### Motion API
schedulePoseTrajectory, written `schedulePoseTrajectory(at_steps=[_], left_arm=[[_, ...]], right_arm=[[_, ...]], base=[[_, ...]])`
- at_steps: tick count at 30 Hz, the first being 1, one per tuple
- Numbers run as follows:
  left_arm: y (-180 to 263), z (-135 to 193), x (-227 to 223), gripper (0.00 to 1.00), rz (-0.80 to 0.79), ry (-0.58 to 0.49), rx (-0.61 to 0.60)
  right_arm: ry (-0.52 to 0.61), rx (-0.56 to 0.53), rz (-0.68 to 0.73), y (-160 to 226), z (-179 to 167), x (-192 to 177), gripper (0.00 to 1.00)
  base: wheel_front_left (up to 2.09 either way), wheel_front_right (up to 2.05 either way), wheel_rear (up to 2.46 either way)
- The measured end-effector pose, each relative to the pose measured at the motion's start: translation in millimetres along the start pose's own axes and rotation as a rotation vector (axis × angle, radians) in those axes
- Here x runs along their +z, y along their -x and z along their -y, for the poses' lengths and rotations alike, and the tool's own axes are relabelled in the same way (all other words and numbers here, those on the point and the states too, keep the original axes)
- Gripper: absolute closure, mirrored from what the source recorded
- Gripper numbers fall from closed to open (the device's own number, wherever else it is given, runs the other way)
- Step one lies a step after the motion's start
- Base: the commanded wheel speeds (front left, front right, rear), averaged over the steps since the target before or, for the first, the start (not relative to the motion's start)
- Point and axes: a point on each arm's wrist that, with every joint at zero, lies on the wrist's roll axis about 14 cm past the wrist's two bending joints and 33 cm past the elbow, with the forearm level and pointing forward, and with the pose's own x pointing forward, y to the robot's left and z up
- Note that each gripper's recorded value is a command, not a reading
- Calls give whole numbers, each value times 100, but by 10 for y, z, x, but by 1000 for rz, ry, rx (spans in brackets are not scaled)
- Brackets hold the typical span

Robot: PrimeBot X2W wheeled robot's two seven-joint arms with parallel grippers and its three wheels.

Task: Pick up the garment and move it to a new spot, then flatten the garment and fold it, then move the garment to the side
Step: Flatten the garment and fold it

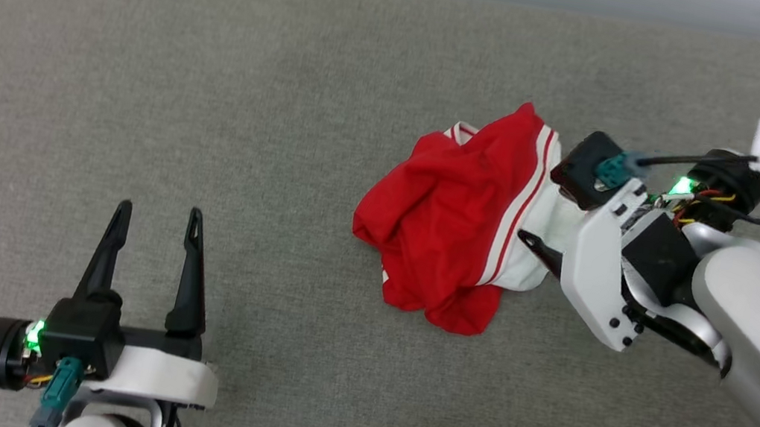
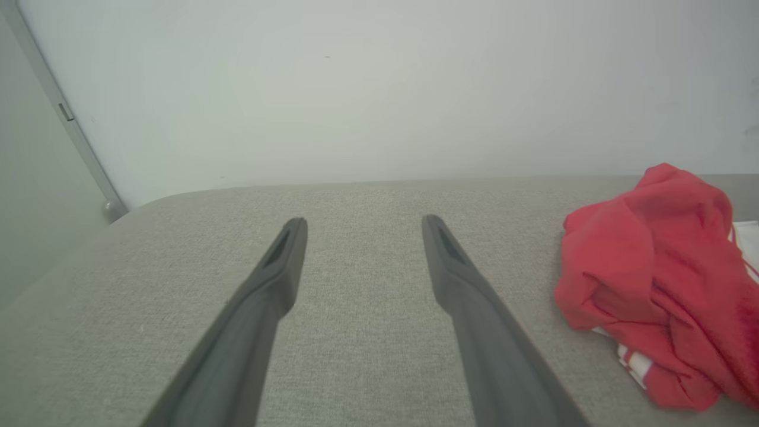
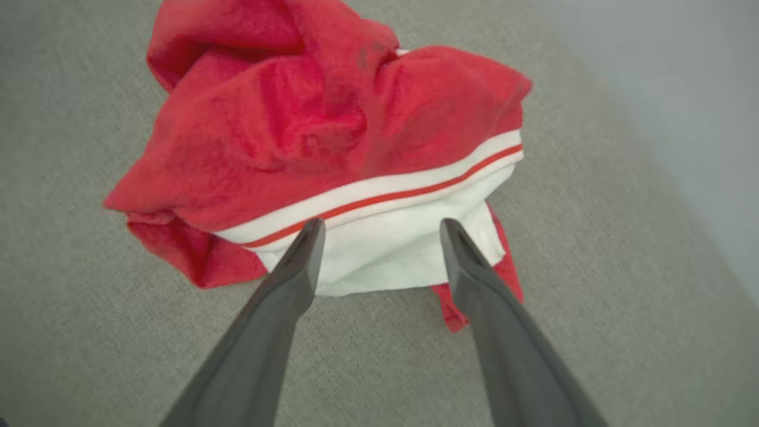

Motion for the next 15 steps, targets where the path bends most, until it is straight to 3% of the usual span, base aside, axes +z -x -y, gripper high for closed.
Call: schedulePoseTrajectory(at_steps=[9,15], left_arm=[[-191,-14,-163,0,-25,4,10],[-229,-72,-243,0,-43,4,33]], right_arm=[[-32,177,-333,-406,-280,-742,0],[-43,226,-380,-559,-378,-894,0]], base=[[0,0,0],[0,0,0]])
